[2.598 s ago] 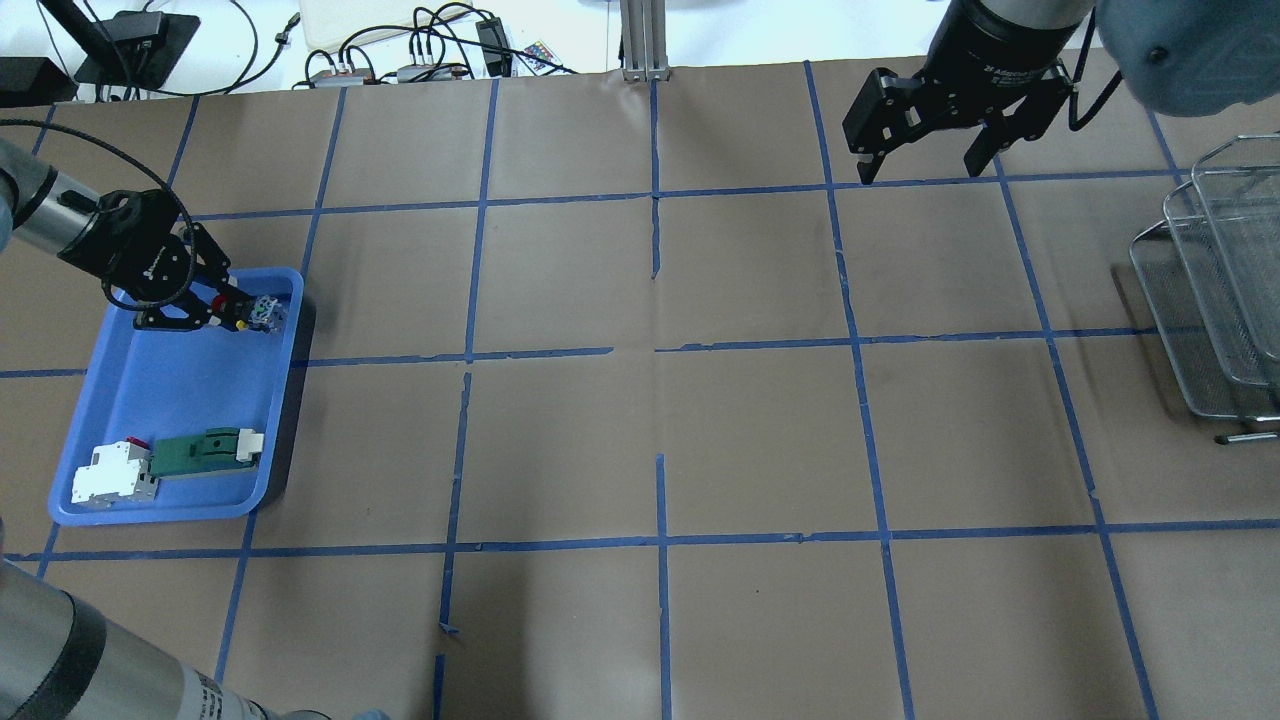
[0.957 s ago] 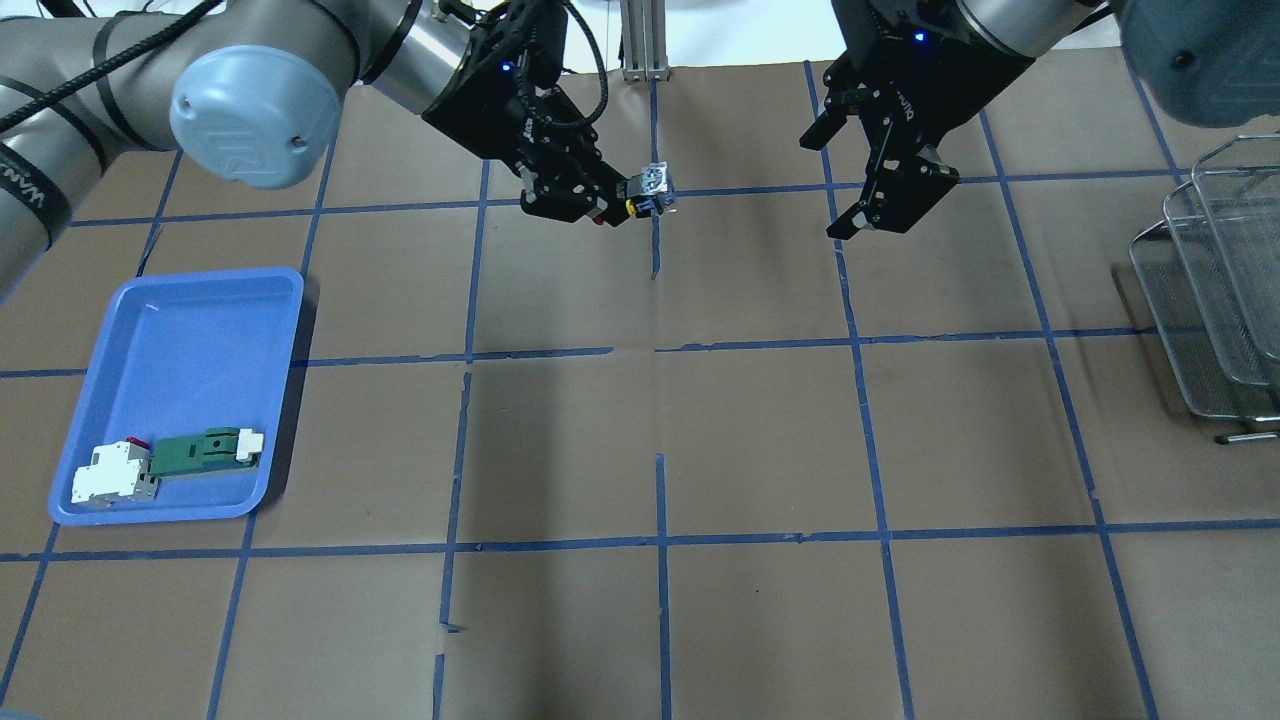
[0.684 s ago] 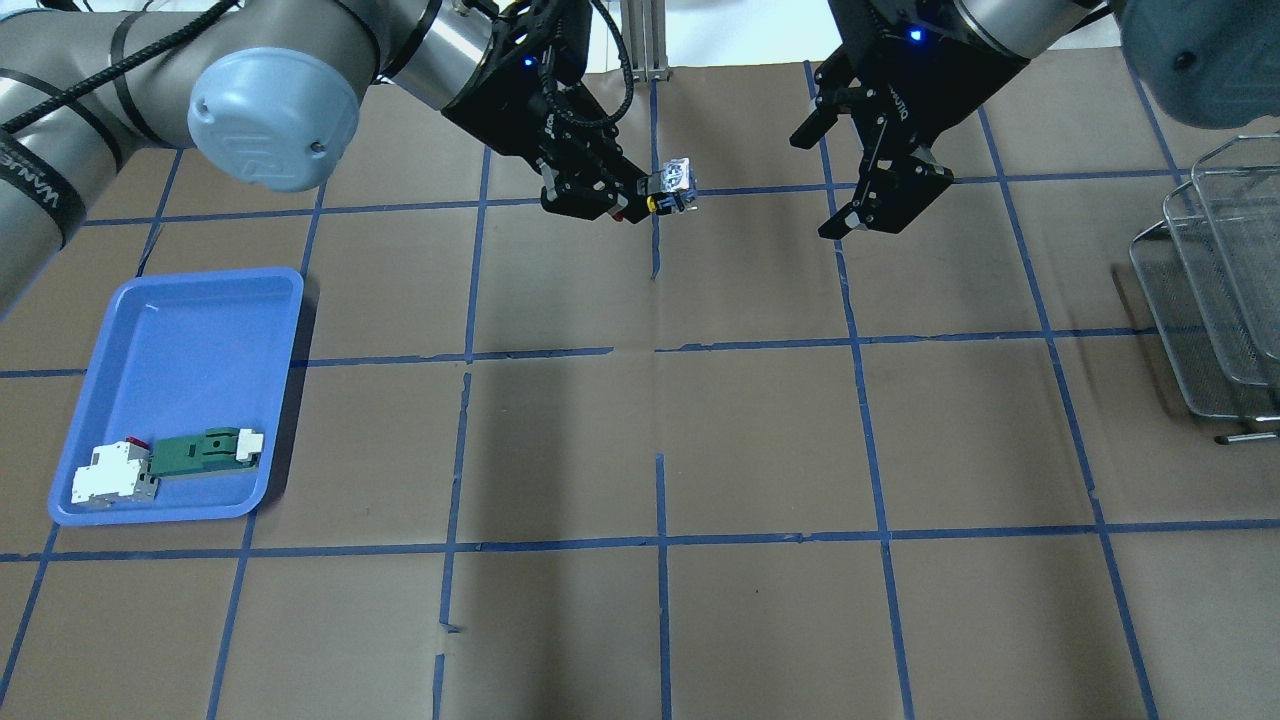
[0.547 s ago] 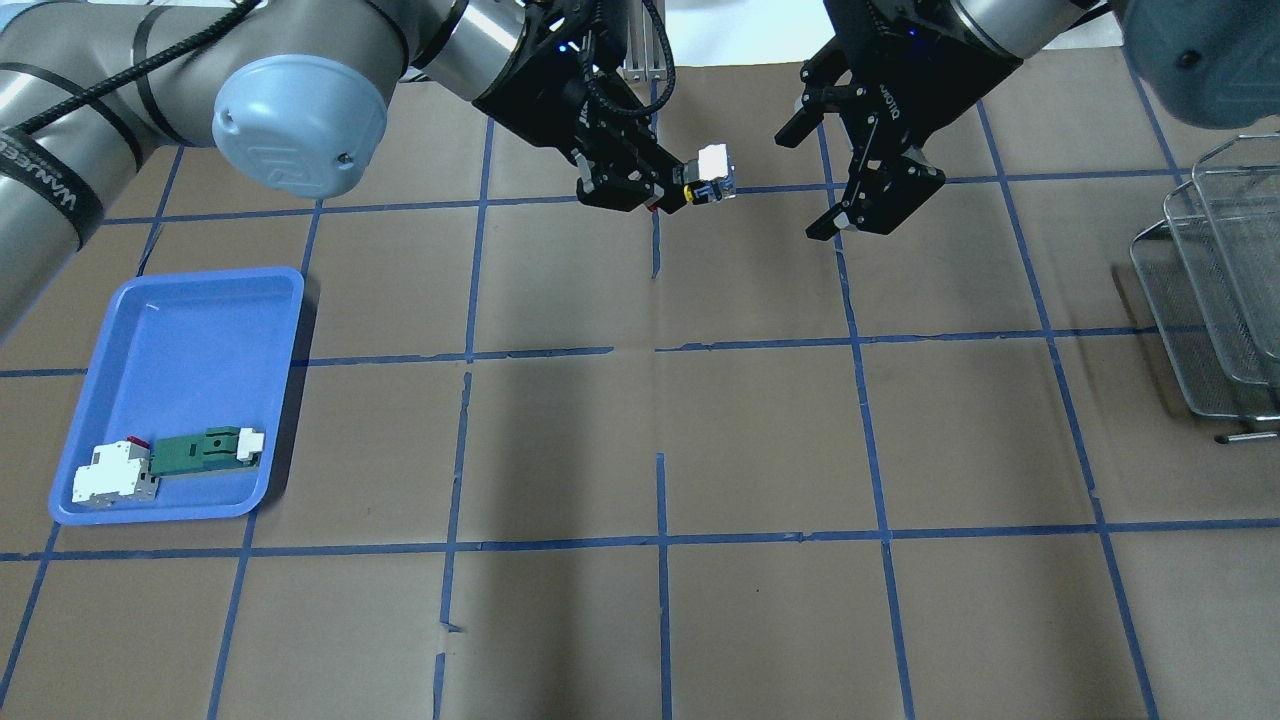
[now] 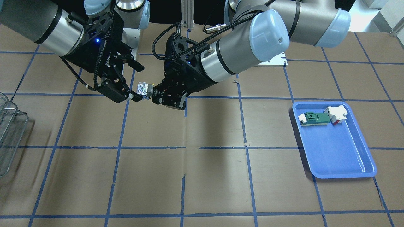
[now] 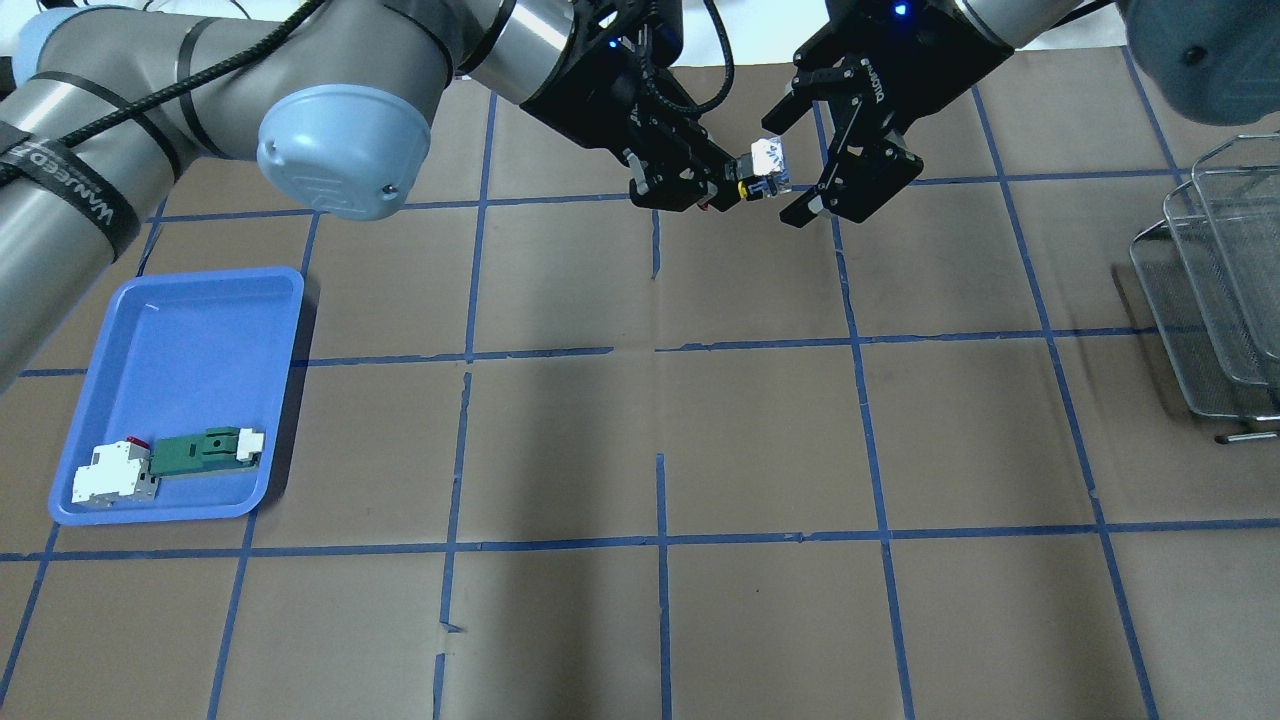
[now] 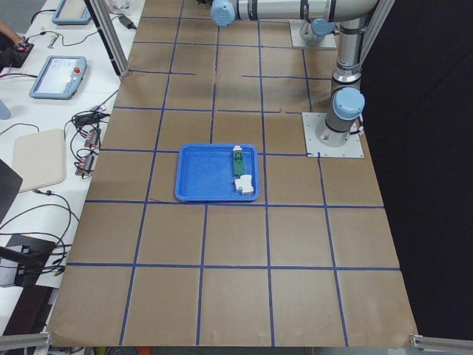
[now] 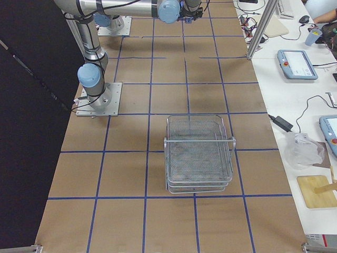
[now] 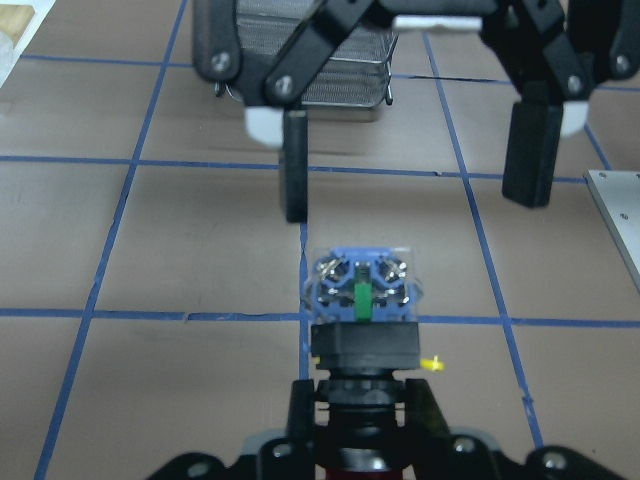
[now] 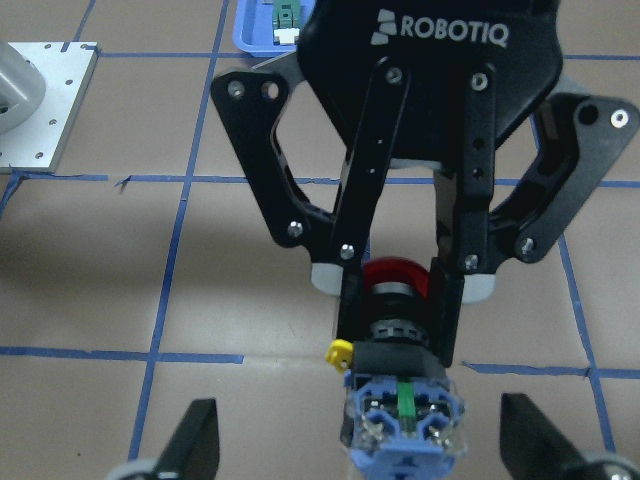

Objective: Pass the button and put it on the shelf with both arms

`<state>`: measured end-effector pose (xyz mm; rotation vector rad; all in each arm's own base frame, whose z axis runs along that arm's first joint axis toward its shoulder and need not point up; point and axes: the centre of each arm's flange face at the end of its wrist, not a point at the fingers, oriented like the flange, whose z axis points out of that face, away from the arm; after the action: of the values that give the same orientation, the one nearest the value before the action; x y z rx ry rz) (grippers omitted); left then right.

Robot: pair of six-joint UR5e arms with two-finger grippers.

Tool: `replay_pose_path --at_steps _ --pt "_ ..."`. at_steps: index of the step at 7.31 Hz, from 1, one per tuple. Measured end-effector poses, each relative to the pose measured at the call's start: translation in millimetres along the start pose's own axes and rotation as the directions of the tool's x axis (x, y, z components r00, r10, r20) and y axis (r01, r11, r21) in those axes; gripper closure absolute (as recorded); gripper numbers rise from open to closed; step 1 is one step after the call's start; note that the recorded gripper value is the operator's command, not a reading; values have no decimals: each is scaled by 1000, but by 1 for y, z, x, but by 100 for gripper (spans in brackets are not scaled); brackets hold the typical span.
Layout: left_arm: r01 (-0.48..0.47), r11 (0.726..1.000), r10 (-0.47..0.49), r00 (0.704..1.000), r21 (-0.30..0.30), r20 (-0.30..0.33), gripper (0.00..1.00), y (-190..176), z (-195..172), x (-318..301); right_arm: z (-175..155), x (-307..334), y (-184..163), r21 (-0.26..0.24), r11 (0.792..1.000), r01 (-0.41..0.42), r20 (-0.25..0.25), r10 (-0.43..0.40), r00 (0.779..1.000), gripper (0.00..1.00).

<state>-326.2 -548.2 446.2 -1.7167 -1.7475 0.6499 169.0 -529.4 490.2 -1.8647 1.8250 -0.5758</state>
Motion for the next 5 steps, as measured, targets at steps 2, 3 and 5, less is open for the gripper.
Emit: replay_pose_path --at_steps 2,3,5 --pt "1 1000 -1 1000 6 5 100 -7 1 6 -1 -3 -1 1 998 -57 1 57 998 2" --pt "-1 1000 1 1000 8 8 100 -10 0 8 -1 -4 -1 -1 998 -67 1 67 998 7" --pt "-6 1000 6 1000 21 12 100 -16 -6 15 0 -4 0 -9 997 -79 4 79 997 57"
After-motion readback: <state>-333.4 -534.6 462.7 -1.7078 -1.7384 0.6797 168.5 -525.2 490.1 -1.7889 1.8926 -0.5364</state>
